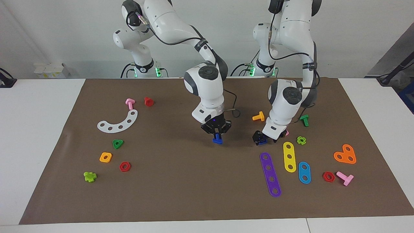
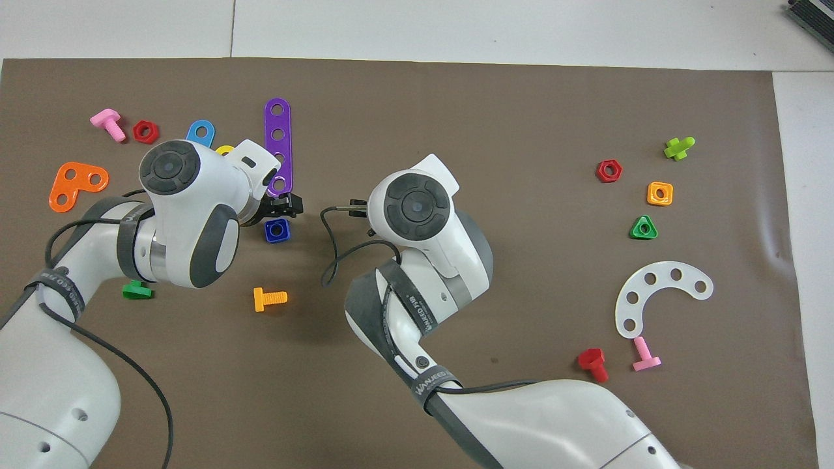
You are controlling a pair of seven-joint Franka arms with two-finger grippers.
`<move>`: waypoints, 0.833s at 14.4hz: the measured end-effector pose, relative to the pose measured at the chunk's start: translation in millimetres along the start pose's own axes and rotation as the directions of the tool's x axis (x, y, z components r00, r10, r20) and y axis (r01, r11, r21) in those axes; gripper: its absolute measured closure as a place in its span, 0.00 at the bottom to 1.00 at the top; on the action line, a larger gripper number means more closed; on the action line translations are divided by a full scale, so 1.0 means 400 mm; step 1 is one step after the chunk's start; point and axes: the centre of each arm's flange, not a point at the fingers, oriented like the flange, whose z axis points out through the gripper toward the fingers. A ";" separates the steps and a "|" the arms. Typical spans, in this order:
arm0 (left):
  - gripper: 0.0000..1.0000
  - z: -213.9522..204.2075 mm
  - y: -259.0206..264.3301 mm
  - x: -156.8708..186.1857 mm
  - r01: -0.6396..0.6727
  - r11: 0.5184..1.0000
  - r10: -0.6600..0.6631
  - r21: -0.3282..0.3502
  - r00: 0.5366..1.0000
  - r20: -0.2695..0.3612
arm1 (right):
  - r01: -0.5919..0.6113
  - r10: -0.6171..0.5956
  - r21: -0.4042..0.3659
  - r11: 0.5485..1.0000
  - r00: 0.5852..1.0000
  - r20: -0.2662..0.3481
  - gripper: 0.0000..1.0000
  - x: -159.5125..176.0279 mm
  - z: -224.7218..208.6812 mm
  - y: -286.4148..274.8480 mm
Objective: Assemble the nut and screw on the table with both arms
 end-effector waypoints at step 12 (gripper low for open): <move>0.42 0.032 0.006 -0.033 -0.011 1.000 0.011 0.012 0.999 0.032 | 0.031 -0.031 0.012 0.999 0.999 -0.015 0.80 -0.055 0.096 -0.045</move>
